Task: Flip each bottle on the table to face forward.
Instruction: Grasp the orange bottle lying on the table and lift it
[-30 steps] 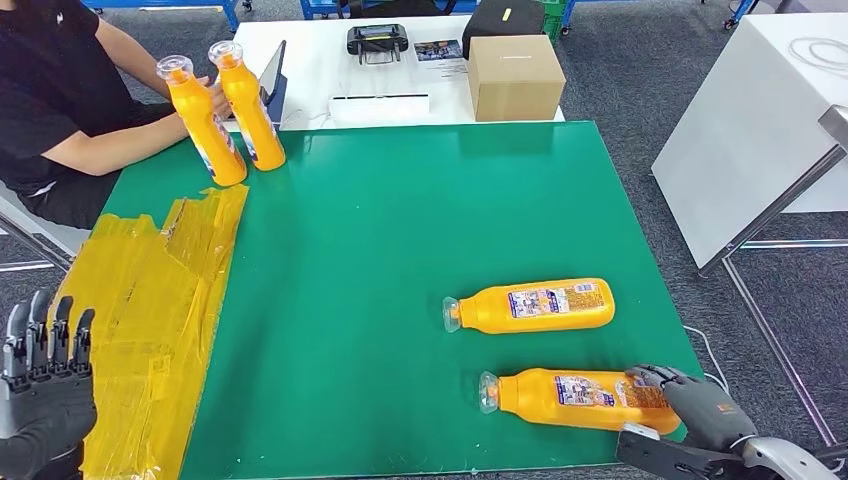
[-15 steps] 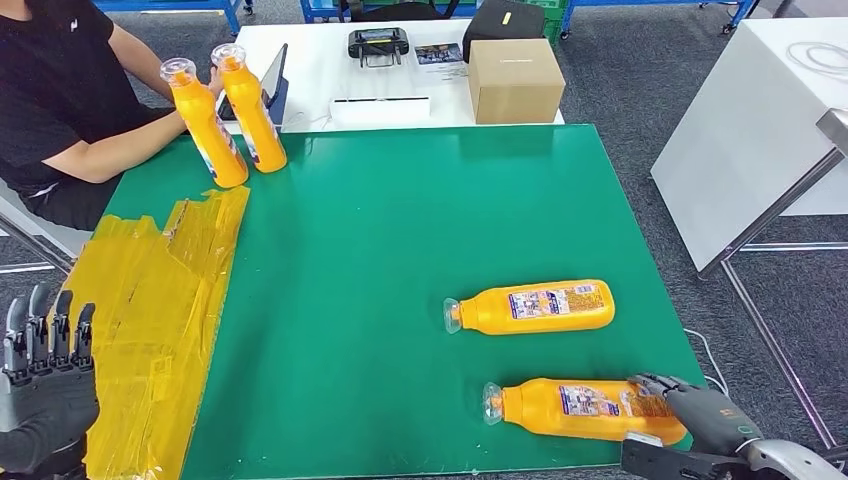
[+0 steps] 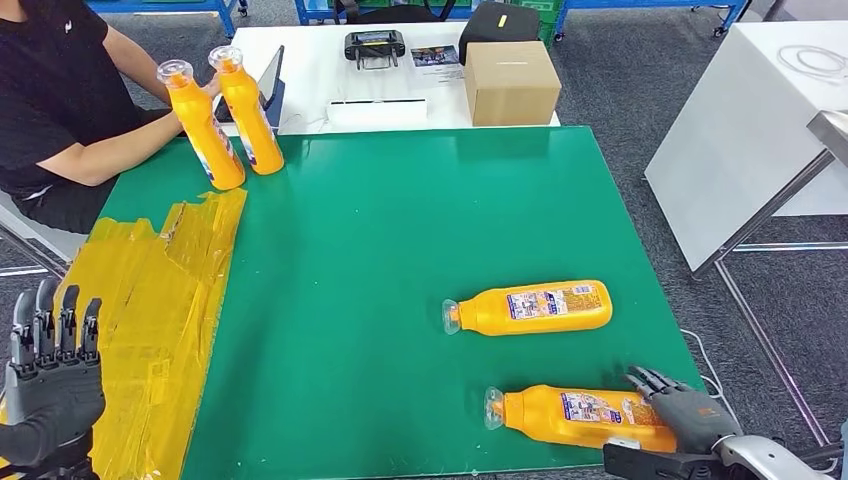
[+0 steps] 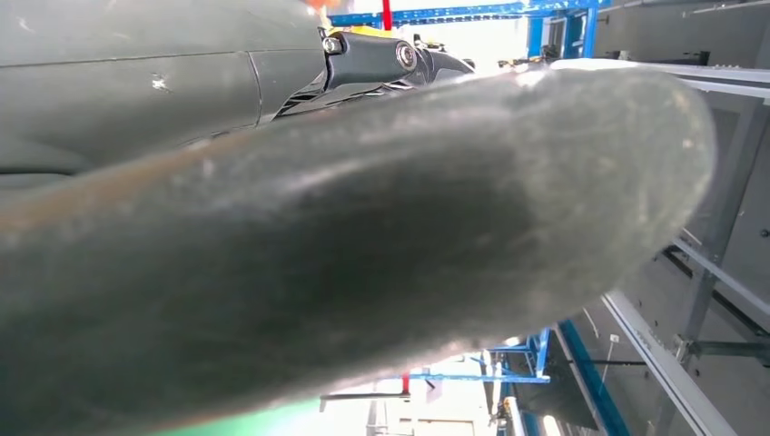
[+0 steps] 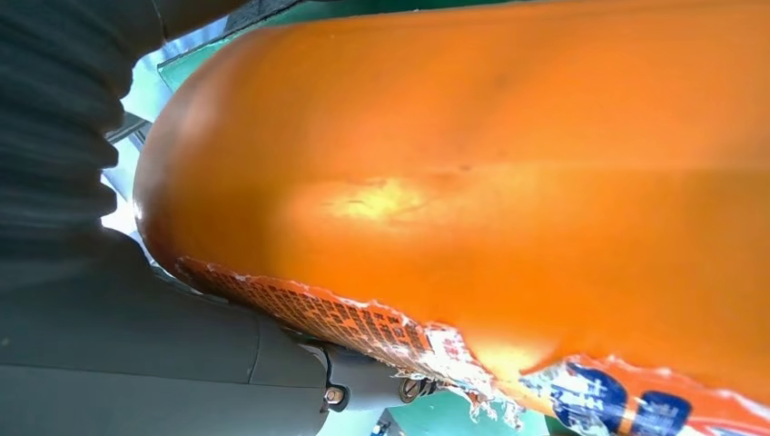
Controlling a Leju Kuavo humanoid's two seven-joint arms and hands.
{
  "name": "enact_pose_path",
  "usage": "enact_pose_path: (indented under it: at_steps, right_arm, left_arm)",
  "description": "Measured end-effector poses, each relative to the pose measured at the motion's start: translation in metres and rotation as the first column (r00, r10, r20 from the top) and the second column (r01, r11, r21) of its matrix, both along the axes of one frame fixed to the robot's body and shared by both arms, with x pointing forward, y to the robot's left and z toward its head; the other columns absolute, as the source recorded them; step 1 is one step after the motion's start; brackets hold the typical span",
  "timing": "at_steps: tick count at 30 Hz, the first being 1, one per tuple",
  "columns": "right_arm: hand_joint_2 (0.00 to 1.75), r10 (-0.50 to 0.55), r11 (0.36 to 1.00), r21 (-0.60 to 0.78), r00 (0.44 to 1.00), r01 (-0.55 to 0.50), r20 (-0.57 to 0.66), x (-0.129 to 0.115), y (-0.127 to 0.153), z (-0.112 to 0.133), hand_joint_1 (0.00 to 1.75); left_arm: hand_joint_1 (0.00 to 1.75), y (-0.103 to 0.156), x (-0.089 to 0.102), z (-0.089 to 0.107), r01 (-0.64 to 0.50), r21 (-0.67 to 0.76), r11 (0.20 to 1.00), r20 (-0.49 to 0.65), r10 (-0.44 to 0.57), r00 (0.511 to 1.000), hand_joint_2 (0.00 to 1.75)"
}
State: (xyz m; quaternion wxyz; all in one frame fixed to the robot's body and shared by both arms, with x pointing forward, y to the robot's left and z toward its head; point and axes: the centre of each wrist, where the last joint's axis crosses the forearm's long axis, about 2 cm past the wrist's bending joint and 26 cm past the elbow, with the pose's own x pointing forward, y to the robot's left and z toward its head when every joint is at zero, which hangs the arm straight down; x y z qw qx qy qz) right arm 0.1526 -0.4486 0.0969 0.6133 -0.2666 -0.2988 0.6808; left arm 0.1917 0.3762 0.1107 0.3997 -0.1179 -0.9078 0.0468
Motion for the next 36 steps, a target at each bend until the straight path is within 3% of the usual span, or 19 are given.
enact_pose_path:
  at_steps: [2,6,22,30,36]
  right_arm:
    - [1.75,-0.002,1.0,-0.004,1.0,0.002,-0.004,0.001,0.0,-0.001,0.0]
    - [1.75,-0.015,1.0,0.002,1.0,0.016,-0.016,0.001,0.0,-0.002,1.75]
    - [1.75,-0.101,0.982,0.157,0.994,0.105,-0.037,-0.011,-0.007,-0.002,1.75]
    - [1.75,-0.098,0.895,0.439,0.995,0.078,0.024,-0.018,0.01,-0.009,1.75]
    - [1.75,-0.112,0.849,0.525,0.992,0.065,0.058,-0.015,0.025,-0.012,1.75]
  left_arm:
    - [0.0,0.0,0.001,0.0,0.0,0.0,1.0,0.002,0.0,1.0,0.0]
    - [0.0,0.0,0.002,0.001,0.001,-0.002,1.0,0.006,-0.001,1.0,0.0]
    - [0.0,0.002,0.007,-0.002,0.005,-0.006,1.0,0.009,-0.005,1.0,0.0]
    - [0.0,0.006,0.006,-0.002,0.018,-0.008,1.0,0.015,-0.018,1.0,0.0]
    - [0.0,0.006,0.006,-0.002,0.021,-0.01,1.0,0.015,-0.021,1.0,0.0]
